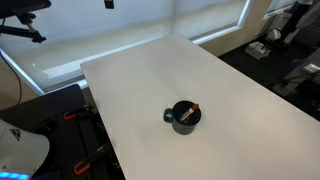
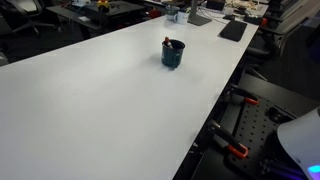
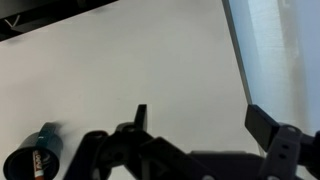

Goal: Put the marker on the table

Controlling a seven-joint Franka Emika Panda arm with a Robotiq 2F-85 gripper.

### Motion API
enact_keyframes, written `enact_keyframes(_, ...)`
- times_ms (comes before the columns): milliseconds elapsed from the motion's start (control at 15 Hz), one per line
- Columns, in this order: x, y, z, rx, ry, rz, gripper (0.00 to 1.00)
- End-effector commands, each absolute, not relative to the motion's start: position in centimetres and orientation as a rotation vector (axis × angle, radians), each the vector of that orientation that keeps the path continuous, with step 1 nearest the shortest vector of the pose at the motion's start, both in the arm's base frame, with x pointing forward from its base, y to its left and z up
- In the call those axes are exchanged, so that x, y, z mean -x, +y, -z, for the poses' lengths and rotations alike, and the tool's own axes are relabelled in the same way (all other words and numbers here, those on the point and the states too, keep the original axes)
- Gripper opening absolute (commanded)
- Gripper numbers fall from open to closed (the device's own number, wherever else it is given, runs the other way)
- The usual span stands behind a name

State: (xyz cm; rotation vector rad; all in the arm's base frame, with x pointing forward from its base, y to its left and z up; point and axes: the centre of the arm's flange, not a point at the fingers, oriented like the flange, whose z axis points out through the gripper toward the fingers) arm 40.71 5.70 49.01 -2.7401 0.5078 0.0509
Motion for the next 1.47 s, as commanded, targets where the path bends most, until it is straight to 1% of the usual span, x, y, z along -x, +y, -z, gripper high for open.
enact_keyframes(0,-40.7,5.7,-49.1,2.74,0.507,-0.051,1.0)
enact_keyframes(667,-47.2,-0.2,-53.0,2.613,0.689,-0.009,1.0)
enact_keyframes(733,-45.1,0.5,-52.0,2.653,0.658,0.031,1.0)
enact_keyframes(1333,-45.5,0.5,-51.9,2.654,0.661,0.028,1.0)
enact_keyframes(1400,-45.7,0.5,-52.2,2.682,0.692,0.083,1.0)
